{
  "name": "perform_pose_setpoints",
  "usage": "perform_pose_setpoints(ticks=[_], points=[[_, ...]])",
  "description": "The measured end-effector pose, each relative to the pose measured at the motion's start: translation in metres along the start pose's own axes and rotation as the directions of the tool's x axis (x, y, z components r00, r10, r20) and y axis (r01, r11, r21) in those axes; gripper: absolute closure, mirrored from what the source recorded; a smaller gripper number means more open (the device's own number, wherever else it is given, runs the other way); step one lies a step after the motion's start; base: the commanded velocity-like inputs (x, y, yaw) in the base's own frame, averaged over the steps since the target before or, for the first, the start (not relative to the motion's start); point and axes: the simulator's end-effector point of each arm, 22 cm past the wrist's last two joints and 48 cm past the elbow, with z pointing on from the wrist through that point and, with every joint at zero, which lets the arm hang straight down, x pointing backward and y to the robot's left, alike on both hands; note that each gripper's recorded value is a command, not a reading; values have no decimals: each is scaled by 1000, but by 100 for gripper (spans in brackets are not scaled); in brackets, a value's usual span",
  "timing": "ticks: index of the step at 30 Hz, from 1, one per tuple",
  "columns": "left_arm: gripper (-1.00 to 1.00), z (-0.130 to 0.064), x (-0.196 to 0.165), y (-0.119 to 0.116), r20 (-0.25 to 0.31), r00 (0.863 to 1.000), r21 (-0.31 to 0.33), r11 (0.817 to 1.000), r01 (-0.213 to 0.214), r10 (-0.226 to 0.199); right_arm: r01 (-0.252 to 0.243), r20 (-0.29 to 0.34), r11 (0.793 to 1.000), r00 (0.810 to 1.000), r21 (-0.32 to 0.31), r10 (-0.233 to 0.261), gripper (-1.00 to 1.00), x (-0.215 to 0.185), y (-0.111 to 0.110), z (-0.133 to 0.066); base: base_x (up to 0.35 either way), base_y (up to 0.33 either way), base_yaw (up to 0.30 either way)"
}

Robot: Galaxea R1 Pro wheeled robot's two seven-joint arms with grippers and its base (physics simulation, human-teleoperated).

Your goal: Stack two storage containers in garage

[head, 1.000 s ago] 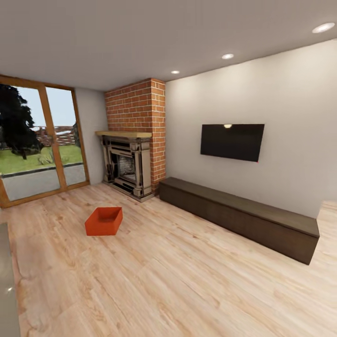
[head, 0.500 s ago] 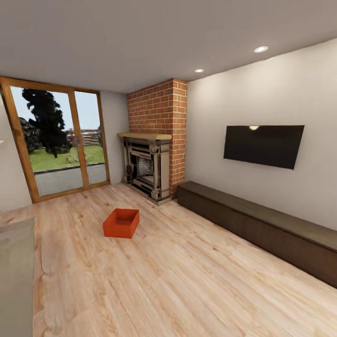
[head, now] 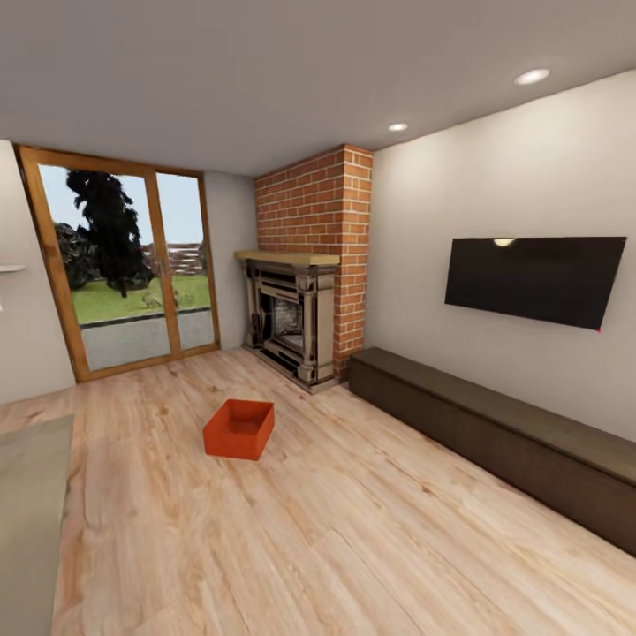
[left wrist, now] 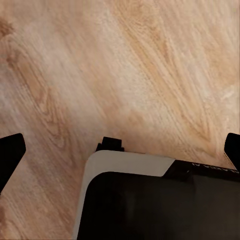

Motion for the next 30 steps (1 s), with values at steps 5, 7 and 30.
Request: perform_pose_setpoints(ticks=[5, 7, 30], points=[[-100, 0, 0, 0, 0, 1000, 0, 1000, 0, 0, 3, 2, 1000, 1000, -3, -3, -100, 0, 2, 0, 326, 0, 1], [-100, 0, 0, 0, 0, 1000, 0, 1000, 0, 0, 3, 2, 1000, 1000, -2, -3, -100, 0, 1, 0, 326, 0, 0], [-100, 0, 2, 0, -7, 1000, 0, 1000, 0, 0, 0, -7, 1000, 1000, -4, 0, -100, 1, 3, 0, 326, 12, 63]])
